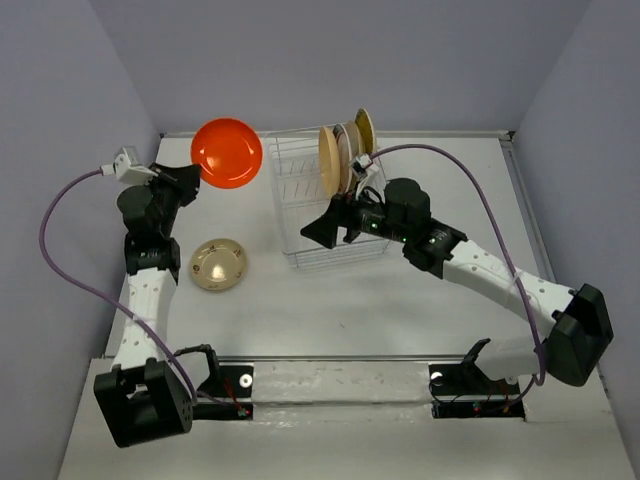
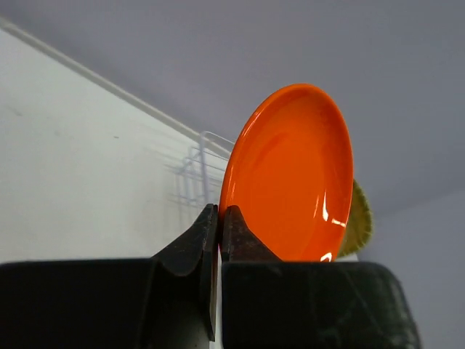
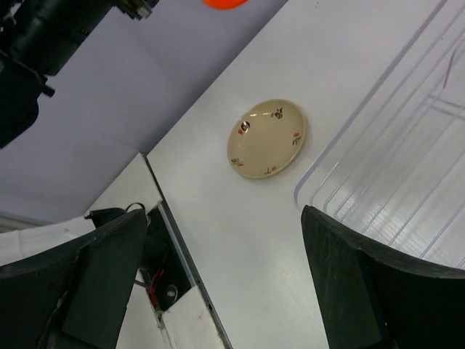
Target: Load the plates into the dish rack
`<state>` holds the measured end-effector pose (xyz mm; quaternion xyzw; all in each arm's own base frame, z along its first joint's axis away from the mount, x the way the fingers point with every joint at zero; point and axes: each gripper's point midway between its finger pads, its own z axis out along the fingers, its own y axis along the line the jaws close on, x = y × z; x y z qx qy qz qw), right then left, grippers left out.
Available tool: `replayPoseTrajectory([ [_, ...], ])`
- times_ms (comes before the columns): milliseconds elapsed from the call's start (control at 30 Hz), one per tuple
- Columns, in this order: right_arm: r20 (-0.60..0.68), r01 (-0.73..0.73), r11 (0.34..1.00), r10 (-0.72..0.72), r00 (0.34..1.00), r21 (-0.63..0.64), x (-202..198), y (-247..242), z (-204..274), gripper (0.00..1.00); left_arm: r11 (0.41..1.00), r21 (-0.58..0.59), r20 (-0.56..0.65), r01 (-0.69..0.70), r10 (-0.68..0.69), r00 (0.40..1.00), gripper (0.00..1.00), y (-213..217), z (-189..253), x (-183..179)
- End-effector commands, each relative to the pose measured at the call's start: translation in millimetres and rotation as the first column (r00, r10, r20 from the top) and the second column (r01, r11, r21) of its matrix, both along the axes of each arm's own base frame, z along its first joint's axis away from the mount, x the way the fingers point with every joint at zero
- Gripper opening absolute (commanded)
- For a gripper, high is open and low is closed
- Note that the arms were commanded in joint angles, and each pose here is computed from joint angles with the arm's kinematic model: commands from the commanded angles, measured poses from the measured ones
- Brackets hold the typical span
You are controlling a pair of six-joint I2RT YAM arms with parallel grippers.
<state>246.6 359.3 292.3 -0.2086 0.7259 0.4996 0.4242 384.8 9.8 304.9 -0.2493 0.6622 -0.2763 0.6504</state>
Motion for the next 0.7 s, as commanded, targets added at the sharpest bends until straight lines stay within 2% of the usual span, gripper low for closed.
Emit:
replayPoseTrajectory([
  [0,0.058,0.049,0.998,-0.050,0.997,0.026,22,9,44,0.93,0.965,-0.060,0.051,0.257,-0.254,0.966,0.06,-58,3,-30],
  [167,0.051,0.053,0.998,-0.054,0.997,0.031,34,21,60,0.93,0.916,-0.064,0.054,0.395,-0.392,0.918,0.06,-87,-14,-66],
  [333,0.037,0.041,0.999,-0.042,0.998,0.020,44,34,54,0.93,0.848,-0.035,0.057,0.529,-0.527,0.848,0.06,-112,-20,-92],
  [433,-0.014,0.059,0.998,-0.060,0.998,-0.036,54,39,33,0.91,0.821,-0.004,0.077,0.570,-0.568,0.819,0.06,-120,-18,-104],
  [600,-0.055,0.053,0.997,-0.056,0.997,-0.049,59,47,21,0.86,0.801,0.030,0.092,0.597,-0.597,0.797,0.06,-125,-15,-114],
  [667,-0.060,0.044,0.998,-0.047,0.997,-0.036,57,49,23,0.53,0.796,0.028,0.086,0.605,-0.605,0.792,0.06,-126,-19,-115],
])
